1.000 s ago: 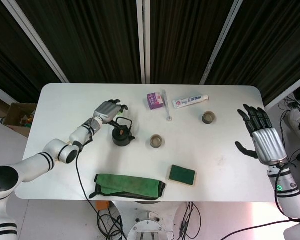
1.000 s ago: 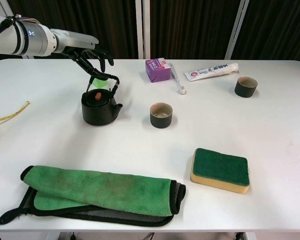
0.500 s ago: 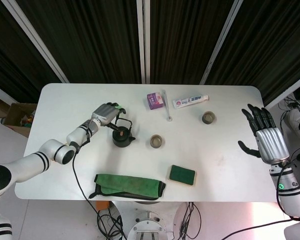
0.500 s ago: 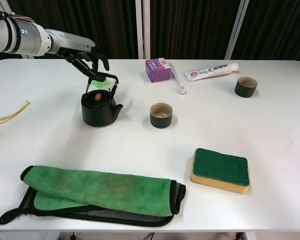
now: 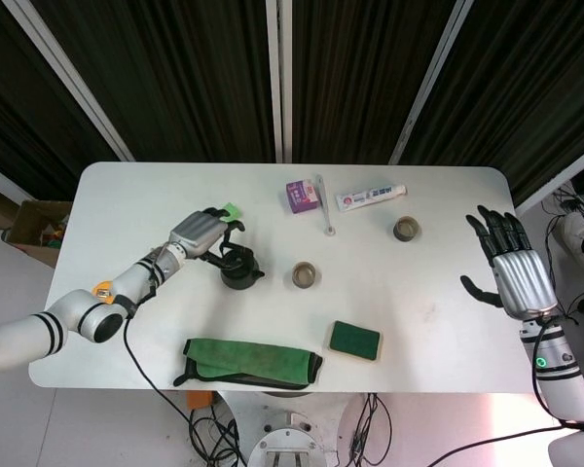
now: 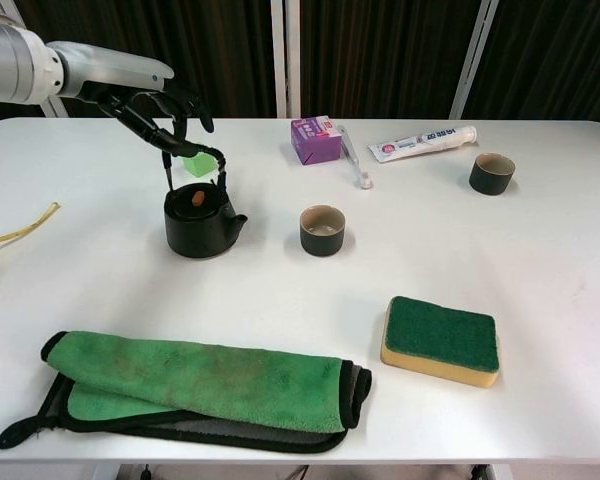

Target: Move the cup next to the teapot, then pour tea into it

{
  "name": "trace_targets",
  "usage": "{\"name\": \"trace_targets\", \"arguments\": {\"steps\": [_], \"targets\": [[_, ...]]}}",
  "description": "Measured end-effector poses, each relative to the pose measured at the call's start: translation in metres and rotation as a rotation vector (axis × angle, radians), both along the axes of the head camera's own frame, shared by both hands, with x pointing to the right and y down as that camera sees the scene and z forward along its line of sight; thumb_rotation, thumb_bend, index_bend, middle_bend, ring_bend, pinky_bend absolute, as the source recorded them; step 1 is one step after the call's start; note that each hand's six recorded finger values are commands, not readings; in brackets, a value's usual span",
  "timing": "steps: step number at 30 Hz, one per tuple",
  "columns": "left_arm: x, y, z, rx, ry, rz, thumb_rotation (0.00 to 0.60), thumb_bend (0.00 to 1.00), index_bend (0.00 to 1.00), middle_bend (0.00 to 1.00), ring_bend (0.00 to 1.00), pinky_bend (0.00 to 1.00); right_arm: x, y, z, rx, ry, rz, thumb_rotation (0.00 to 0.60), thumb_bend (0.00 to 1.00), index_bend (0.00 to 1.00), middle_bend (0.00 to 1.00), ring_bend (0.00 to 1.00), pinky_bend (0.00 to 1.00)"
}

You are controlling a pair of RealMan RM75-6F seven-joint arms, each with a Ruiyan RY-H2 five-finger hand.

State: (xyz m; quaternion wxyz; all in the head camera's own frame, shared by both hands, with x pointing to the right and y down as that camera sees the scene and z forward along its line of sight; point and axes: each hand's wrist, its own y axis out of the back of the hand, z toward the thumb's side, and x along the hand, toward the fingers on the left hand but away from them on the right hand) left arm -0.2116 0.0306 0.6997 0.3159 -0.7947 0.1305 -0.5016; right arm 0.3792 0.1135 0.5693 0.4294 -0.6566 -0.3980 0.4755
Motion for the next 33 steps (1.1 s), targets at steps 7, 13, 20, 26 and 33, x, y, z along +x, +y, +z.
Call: {"name": "trace_targets", "arguments": {"steps": [7, 13, 20, 26, 33], "targets": [[-0.012, 0.015, -0.006, 0.031, 0.016, 0.017, 0.262, 0.20, 0.22, 0.41, 0.11, 0.13, -0.003, 0.003, 0.002, -0.004, 0.011, -0.006, 0.600, 0.21, 0.00, 0.00, 0.00, 0.00], [-0.018, 0.025, 0.001, 0.036, 0.022, 0.020, 0.261, 0.20, 0.23, 0.35, 0.11, 0.13, -0.003, 0.003, 0.000, 0.007, 0.008, 0.001, 0.600, 0.23, 0.00, 0.00, 0.00, 0.00], [-0.012, 0.028, -0.001, 0.076, 0.048, 0.060, 0.252, 0.20, 0.23, 0.24, 0.10, 0.13, 0.000, 0.003, -0.002, 0.011, 0.010, 0.009, 0.600, 0.23, 0.00, 0.00, 0.00, 0.00], [-0.003, 0.034, -0.006, 0.105, 0.096, 0.117, 0.257, 0.21, 0.22, 0.27, 0.11, 0.16, 0.000, 0.003, 0.000, 0.002, 0.011, 0.010, 0.600, 0.23, 0.00, 0.00, 0.00, 0.00], [0.004, 0.031, -0.004, 0.104, 0.135, 0.123, 0.239, 0.21, 0.28, 0.35, 0.17, 0.19, 0.002, 0.004, 0.002, -0.007, 0.017, 0.010, 0.600, 0.23, 0.00, 0.00, 0.00, 0.00]]}}
